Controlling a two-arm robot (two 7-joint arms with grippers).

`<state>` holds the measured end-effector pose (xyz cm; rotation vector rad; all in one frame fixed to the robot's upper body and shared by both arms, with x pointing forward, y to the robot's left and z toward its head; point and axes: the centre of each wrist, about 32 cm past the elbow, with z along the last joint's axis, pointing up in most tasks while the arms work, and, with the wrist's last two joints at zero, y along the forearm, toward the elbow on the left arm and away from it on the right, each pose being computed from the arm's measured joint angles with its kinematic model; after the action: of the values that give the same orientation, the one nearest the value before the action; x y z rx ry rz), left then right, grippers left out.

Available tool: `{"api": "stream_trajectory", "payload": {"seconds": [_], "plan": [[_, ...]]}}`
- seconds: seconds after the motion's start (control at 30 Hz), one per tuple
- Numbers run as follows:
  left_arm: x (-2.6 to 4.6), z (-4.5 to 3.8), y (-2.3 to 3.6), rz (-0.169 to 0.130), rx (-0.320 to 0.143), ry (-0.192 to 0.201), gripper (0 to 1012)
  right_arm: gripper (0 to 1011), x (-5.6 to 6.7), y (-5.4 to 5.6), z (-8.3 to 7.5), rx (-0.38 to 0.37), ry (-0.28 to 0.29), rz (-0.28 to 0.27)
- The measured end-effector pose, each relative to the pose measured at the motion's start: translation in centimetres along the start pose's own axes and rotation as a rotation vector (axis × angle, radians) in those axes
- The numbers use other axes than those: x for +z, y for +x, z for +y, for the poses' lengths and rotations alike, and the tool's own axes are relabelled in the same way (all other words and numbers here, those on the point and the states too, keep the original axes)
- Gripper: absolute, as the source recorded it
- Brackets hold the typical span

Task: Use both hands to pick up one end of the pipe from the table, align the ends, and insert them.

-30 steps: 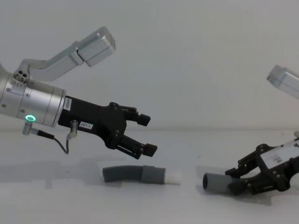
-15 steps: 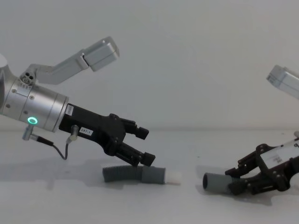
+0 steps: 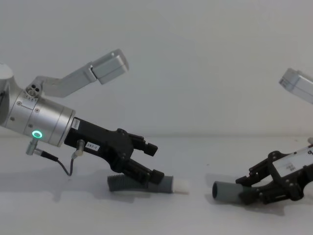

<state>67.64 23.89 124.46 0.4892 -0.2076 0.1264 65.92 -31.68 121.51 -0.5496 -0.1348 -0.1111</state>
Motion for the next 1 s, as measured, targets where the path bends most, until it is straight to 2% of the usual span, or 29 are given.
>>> {"api": "stream_trajectory", "payload": {"seconds": [0.53,1.0], "plan": [[-0.02,-0.22,-0.21,0.009,-0.041,0.032,1001,337,0.0,0.0,0.0,0.0,0.0,0.0],[0.16,-0.6,0.07,0.005,-0.053,0.066,1001,337,0.0,0.0,0.0,0.0,0.0,0.0]]}}
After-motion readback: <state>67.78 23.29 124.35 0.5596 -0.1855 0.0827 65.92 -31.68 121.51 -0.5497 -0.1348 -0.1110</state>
